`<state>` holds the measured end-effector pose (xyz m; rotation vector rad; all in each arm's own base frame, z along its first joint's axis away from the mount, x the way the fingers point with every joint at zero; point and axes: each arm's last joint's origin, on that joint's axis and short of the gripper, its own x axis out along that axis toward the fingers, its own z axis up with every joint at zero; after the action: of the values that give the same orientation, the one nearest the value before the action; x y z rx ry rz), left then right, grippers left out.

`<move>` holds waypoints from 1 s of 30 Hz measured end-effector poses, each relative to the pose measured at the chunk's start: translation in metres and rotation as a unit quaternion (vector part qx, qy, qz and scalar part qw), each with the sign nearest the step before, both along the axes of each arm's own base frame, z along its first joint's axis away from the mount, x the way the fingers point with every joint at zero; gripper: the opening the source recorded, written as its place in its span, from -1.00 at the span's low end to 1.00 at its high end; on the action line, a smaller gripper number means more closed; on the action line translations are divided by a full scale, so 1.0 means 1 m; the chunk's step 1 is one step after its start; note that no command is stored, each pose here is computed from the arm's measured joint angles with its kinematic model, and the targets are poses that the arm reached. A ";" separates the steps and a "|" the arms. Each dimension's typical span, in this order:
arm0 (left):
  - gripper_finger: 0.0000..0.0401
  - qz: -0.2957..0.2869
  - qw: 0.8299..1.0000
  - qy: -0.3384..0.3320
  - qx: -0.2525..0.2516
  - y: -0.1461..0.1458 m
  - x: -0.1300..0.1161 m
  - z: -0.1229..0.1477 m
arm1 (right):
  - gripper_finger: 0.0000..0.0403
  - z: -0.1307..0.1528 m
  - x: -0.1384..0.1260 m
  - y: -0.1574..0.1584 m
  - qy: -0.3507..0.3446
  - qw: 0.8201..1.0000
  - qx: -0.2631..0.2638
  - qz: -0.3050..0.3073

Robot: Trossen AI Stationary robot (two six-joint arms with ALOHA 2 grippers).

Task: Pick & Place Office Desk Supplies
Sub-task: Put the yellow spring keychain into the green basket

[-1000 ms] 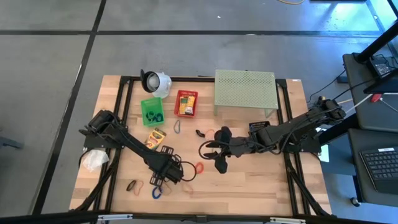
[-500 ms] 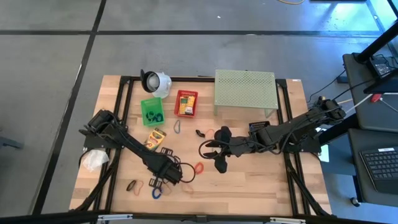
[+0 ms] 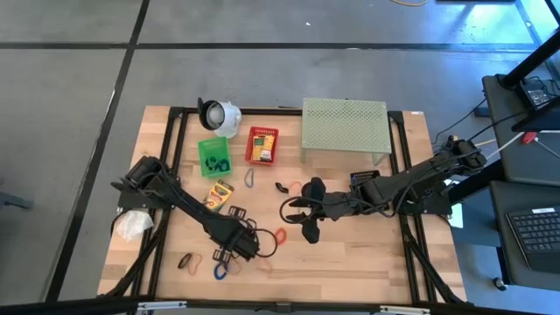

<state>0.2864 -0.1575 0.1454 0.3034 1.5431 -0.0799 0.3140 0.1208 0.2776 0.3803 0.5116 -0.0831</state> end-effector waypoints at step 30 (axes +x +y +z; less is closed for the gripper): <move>-0.99 0.282 0.907 -0.304 0.071 0.092 -0.055 0.109 | 0.01 0.008 0.004 0.002 -0.043 0.999 0.003 0.009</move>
<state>0.2310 -0.0652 0.2540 -0.0233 0.9602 0.5411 0.3180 0.1225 0.2853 0.3833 0.4300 -0.0467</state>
